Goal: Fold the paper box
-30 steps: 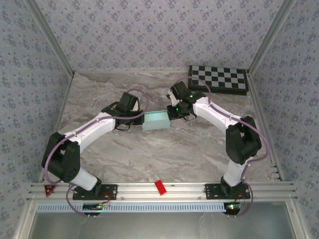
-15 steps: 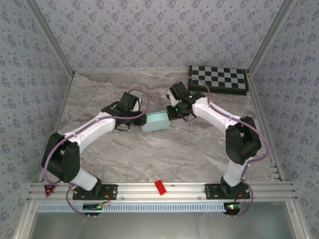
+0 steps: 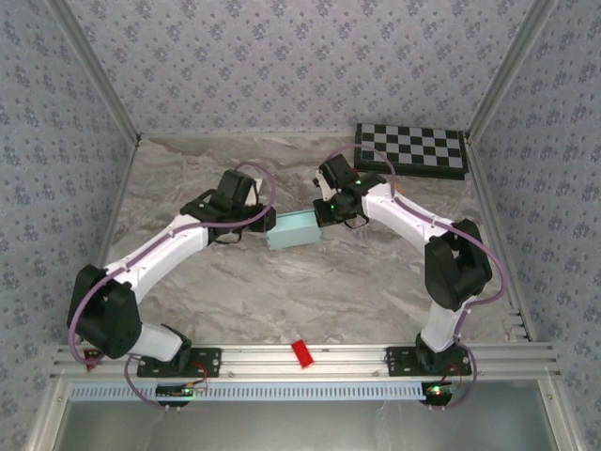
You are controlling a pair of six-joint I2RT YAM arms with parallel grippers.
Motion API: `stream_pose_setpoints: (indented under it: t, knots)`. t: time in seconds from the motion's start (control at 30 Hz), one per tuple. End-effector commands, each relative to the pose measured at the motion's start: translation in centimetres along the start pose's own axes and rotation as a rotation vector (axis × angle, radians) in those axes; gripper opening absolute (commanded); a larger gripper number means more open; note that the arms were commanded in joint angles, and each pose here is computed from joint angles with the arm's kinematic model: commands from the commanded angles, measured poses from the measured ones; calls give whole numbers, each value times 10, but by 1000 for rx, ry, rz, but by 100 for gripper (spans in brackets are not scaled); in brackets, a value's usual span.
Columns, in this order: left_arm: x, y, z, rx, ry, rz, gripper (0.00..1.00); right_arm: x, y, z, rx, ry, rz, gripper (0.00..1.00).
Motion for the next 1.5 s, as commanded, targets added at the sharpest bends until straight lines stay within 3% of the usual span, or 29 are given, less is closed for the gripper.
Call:
stream_pose_setpoints:
  t: [0.0, 0.77, 1.47]
  knots:
    - [5, -5, -2, -15, -3, -23, 34, -19, 16, 4, 2, 23, 141, 5]
    - [-13, 16, 16, 56, -26, 51, 10, -17, 14, 5, 0, 17, 142, 5]
    - [-26, 23, 21, 65, -22, 91, 10, -15, 4, 6, -7, 11, 109, 6]
Point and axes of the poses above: each hand's point on the last joint's axis, 136 mm out from that joint toward the fingers, its own y axis out along the fingers, its own z axis along the line the jaws close on, x = y × z, the point moved 9 cm from there along -y, back along the fingers, and after that the axes turned 15 degrees about -y, right-handed, at the moved point
